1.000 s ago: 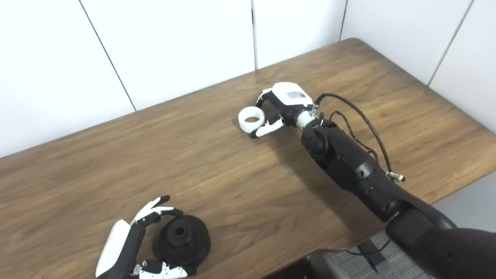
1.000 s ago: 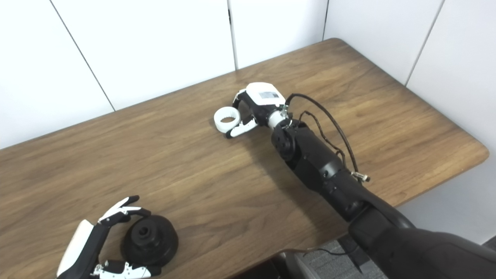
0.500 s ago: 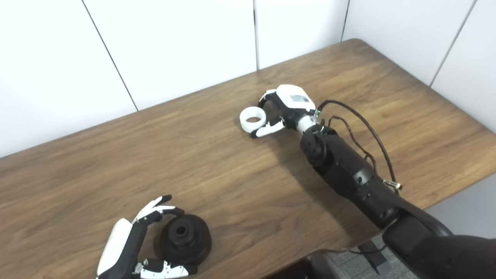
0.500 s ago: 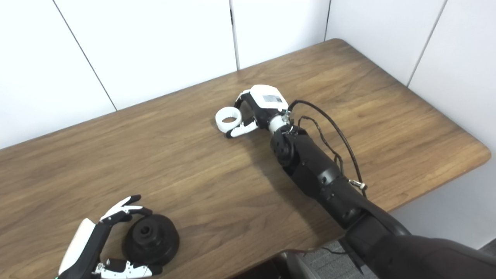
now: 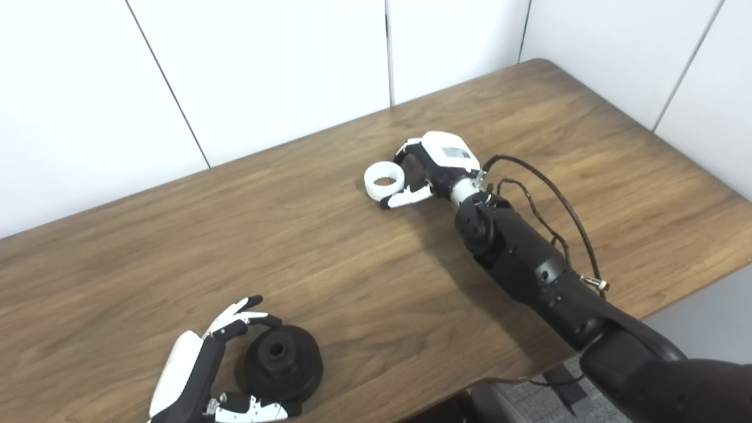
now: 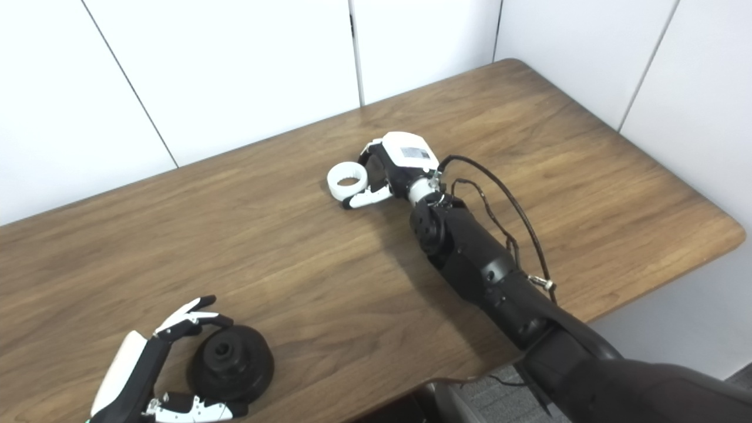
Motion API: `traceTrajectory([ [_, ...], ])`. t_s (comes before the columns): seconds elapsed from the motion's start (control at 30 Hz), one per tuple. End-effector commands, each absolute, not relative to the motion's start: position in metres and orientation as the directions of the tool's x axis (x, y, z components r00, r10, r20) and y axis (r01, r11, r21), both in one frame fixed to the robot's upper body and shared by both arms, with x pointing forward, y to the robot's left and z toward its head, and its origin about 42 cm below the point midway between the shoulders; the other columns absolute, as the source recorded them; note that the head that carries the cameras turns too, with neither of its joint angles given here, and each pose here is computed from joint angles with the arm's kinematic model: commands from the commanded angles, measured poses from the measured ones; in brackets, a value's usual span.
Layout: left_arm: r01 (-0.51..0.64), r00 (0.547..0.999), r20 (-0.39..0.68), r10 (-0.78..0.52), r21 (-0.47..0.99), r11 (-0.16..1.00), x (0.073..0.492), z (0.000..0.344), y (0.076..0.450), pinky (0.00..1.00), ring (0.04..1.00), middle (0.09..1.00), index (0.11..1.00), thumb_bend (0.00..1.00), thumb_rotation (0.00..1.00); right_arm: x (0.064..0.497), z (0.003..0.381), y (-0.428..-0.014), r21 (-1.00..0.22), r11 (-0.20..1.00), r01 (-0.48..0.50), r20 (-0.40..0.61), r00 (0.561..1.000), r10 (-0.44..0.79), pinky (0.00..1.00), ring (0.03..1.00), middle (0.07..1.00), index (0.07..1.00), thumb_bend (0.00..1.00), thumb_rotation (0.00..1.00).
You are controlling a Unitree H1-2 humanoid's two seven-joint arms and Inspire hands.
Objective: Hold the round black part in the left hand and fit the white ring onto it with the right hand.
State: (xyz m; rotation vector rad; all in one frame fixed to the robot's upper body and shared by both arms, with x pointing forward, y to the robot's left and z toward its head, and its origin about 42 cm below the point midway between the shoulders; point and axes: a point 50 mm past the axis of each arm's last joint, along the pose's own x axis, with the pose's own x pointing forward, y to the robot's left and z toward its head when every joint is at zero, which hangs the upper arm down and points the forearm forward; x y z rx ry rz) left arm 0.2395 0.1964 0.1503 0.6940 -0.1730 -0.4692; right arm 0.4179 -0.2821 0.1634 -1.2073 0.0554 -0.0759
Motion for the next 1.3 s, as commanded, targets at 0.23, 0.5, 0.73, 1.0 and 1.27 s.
traceTrajectory([
  [0.23, 0.362, 0.871, 0.021, -0.491, 0.648, 0.670, 0.239, 0.157, 0.192, 0.77, 0.925, 0.897, 0.577, 0.92, 0.15, 0.417, 0.152, -0.263, -0.922, 0.387, 0.016, -0.008, 0.998, -0.062, 0.88, 0.857, 0.843, 0.625, 0.81, 0.33],
  [0.5, 0.365, 0.869, 0.021, -0.494, 0.647, 0.669, 0.238, 0.157, 0.192, 0.77, 0.929, 0.898, 0.578, 0.91, 0.16, 0.416, 0.144, -0.251, -0.897, 0.440, 0.037, -0.002, 0.996, -0.087, 0.88, 0.847, 0.832, 0.610, 0.79, 0.34],
  [0.73, 0.364, 0.870, 0.023, -0.493, 0.645, 0.672, 0.238, 0.157, 0.191, 0.78, 0.932, 0.901, 0.579, 0.91, 0.15, 0.415, 0.139, -0.245, -0.884, 0.462, 0.065, 0.026, 0.996, -0.089, 0.87, 0.830, 0.818, 0.523, 0.61, 0.20],
  [1.0, 0.360, 0.870, 0.029, -0.493, 0.645, 0.674, 0.239, 0.157, 0.189, 0.77, 0.928, 0.898, 0.579, 0.91, 0.15, 0.414, 0.140, -0.246, -0.871, 0.478, 0.108, 0.067, 0.993, -0.102, 0.88, 0.821, 0.794, 0.483, 0.52, 0.14],
  [1.27, 0.359, 0.870, 0.030, -0.492, 0.644, 0.675, 0.240, 0.157, 0.188, 0.76, 0.930, 0.899, 0.579, 0.91, 0.16, 0.413, 0.139, -0.248, -0.870, 0.481, 0.107, 0.066, 0.993, -0.102, 0.87, 0.818, 0.788, 0.483, 0.52, 0.14],
])
